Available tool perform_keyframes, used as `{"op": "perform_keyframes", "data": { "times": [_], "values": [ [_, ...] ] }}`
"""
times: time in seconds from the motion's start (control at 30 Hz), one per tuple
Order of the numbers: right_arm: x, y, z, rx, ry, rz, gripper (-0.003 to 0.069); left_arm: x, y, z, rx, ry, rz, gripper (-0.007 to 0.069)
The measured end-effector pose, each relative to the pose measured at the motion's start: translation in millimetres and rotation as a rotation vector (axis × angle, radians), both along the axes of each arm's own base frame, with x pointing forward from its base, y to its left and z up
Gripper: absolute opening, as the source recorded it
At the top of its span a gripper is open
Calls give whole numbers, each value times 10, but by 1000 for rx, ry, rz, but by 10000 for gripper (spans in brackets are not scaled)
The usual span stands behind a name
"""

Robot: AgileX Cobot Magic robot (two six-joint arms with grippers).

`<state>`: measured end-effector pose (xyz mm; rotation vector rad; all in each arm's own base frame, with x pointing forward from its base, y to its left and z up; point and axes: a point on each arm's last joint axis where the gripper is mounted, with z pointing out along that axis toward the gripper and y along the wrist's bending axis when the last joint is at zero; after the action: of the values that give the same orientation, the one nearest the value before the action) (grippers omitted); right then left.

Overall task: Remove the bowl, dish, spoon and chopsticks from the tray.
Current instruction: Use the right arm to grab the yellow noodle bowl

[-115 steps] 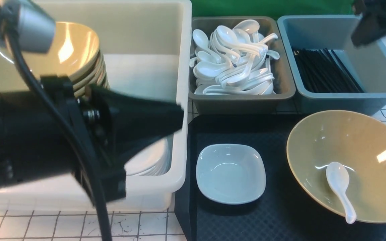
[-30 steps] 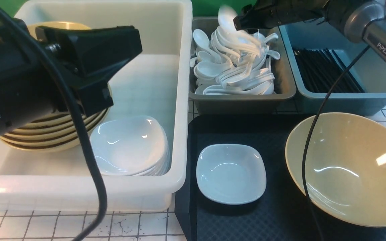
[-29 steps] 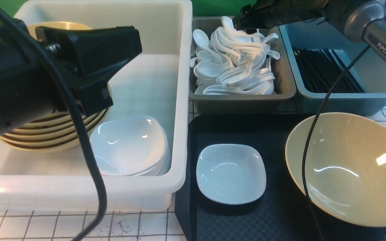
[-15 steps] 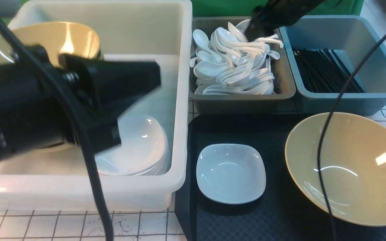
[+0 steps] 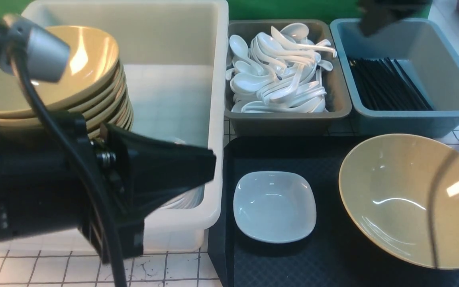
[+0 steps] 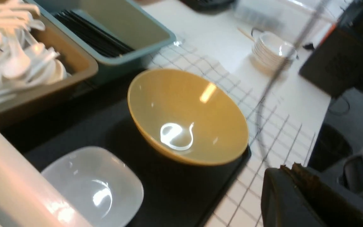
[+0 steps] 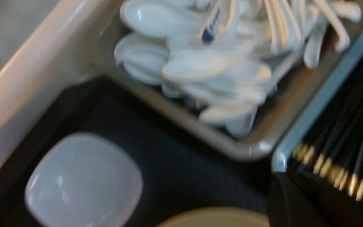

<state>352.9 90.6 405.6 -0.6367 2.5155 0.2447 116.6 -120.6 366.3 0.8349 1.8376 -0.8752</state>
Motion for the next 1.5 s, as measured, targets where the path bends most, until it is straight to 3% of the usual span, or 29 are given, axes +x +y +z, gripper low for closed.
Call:
{"op": "perform_keyframes", "data": {
  "times": [0.3, 0.5, 0.63, 0.9, 1.03, 1.2, 1.33, 1.43, 1.5],
  "values": [
    [-1166, -106, -461, -44, 202, 27, 31, -13, 4, -52, 28, 29, -9, -1],
    [-1487, -45, -685, -79, 260, 108, 88, 8, 11, -166, 37, 53, 14, -1],
    [-1598, 84, -898, -143, 298, 204, 232, 27, 17, -197, 33, 51, 37, -1],
    [-1599, 265, -1255, -159, 166, 267, 533, 28, 14, -192, 32, 38, 32, -1],
    [-1523, 330, -1534, -174, 171, 273, 590, 27, 13, -189, 32, 33, 28, -1],
    [-1341, 355, -1886, -294, 208, 309, 544, 25, 9, -184, 31, 22, 21, -1],
    [-1267, 374, -2051, -339, 240, 325, 437, 24, 8, -183, 29, 22, 20, -1],
    [-1248, 369, -2092, -366, 260, 336, 286, 24, 7, -182, 27, 23, 20, -1],
    [-1244, 356, -2038, -382, 251, 343, 248, 23, 7, -181, 26, 24, 20, -1]
  ]
}}
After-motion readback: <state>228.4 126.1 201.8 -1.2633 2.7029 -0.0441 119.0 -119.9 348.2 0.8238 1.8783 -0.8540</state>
